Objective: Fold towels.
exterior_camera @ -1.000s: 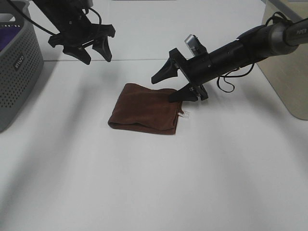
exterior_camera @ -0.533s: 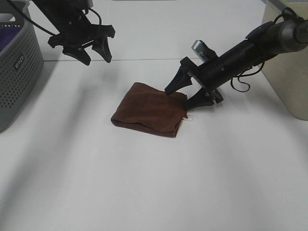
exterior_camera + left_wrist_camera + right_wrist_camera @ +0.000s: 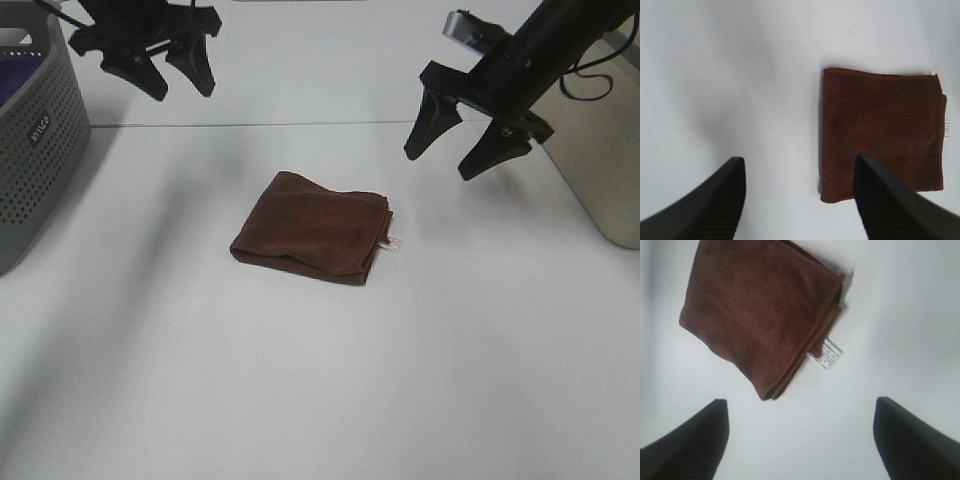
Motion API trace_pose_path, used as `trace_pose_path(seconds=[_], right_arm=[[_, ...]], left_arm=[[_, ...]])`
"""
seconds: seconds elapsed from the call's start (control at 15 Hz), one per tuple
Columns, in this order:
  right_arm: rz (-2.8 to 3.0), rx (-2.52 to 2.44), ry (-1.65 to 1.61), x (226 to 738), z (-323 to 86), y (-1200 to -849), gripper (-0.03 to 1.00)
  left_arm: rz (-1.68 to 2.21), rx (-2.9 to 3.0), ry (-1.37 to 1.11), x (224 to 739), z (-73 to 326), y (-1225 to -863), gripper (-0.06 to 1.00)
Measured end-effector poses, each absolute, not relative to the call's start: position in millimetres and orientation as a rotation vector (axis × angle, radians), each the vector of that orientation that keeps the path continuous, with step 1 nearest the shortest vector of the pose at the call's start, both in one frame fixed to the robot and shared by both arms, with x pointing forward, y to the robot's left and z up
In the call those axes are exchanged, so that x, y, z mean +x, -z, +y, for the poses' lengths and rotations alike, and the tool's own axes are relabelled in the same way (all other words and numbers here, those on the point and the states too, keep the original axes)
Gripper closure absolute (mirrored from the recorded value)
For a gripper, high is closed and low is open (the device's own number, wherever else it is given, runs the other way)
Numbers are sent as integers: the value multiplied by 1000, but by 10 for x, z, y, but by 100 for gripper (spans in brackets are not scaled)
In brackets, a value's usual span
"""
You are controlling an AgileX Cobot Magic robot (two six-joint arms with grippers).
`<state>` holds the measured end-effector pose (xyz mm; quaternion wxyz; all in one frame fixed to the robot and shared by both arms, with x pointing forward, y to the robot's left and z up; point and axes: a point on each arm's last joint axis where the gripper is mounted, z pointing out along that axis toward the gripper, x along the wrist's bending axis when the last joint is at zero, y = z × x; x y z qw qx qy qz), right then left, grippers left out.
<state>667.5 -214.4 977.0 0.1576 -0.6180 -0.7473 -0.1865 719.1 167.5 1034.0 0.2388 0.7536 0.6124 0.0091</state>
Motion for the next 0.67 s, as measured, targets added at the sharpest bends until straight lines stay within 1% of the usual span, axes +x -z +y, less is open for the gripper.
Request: trace_pose_path(seconds=[0.07, 0.13, 0.33, 0.53, 0.67], right_arm=[[-2168, -1789, 497, 6614, -2179, -9915, 21], [-2221, -1843, 497, 6500, -2239, -10246, 21], [-2323, -1905, 577, 6231, -2321, -10788, 21], [-2385, -1927, 629, 5750, -2395, -11155, 21], [-2416, -1933, 605, 5370, -2456, -11226, 21]], left_arm=[[1658, 2052, -82, 7134, 1707, -10548, 34], [1628, 2001, -179, 6976, 1769, -10990, 34], [1545, 1924, -332, 6562, 1896, -11732, 34], [1552, 1910, -431, 6021, 2075, -12093, 34], [1586, 1941, -429, 5647, 2179, -12080, 34]])
